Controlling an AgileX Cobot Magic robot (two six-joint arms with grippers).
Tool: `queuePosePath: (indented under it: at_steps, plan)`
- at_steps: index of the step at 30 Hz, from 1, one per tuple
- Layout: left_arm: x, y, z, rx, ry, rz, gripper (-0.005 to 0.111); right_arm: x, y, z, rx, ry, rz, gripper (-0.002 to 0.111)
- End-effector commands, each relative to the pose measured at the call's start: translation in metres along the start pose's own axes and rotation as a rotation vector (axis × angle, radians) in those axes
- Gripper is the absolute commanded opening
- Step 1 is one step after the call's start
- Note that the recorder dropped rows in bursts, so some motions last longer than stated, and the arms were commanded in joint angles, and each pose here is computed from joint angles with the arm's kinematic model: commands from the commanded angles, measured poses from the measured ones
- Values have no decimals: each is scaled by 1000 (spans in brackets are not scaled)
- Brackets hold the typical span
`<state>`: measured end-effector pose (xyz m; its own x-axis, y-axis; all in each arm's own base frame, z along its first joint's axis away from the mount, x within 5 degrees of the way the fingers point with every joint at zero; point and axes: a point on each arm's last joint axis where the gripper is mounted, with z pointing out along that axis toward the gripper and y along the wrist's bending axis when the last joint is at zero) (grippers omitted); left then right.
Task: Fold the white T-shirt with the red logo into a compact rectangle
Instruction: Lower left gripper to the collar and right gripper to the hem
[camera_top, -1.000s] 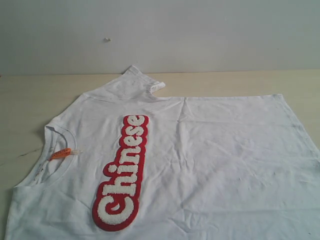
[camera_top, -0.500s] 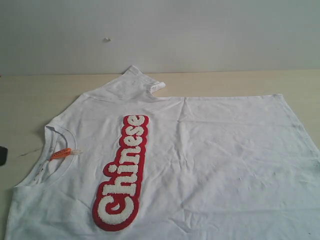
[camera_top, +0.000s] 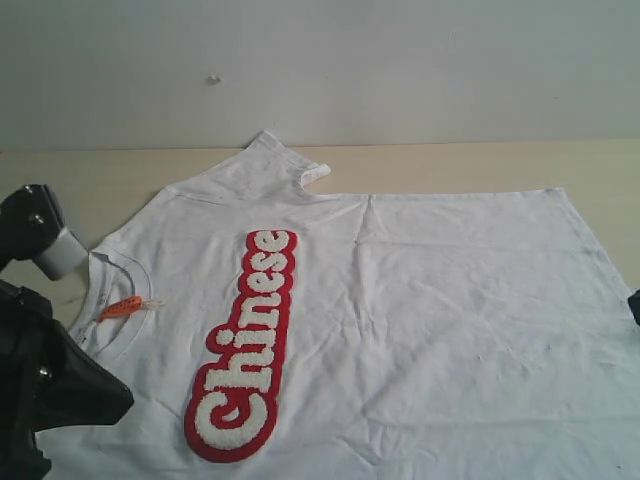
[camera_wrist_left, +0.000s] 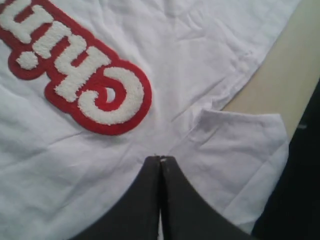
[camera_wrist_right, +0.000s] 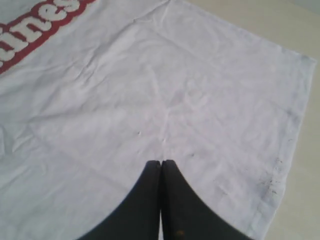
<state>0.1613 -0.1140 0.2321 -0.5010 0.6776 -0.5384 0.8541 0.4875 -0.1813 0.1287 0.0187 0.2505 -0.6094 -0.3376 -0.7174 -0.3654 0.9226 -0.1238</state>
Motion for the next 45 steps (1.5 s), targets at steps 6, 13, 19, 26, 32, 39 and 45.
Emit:
queuePosePath:
  at_steps: [6,13,19,26,32,39,45]
  plan:
    - [-1,12,13,-20,88,110,0,-15,-1,20,-167,204,-210,0]
    - [-1,11,13,-13,84,106,0,-20,-3,24,-201,214,-402,0]
    - [9,20,11,-85,214,258,0,-24,-5,24,-211,189,-568,0]
    - [-9,41,1,-215,289,454,0,-20,-8,32,-212,246,-606,0]
    - [-40,68,5,-238,359,580,0,-16,-17,47,-199,324,-698,0]
    - [-41,96,46,-121,504,706,0,-27,-34,79,-198,423,-795,0]
    - [-37,120,59,-185,559,782,0,-43,-54,121,-286,600,-865,0]
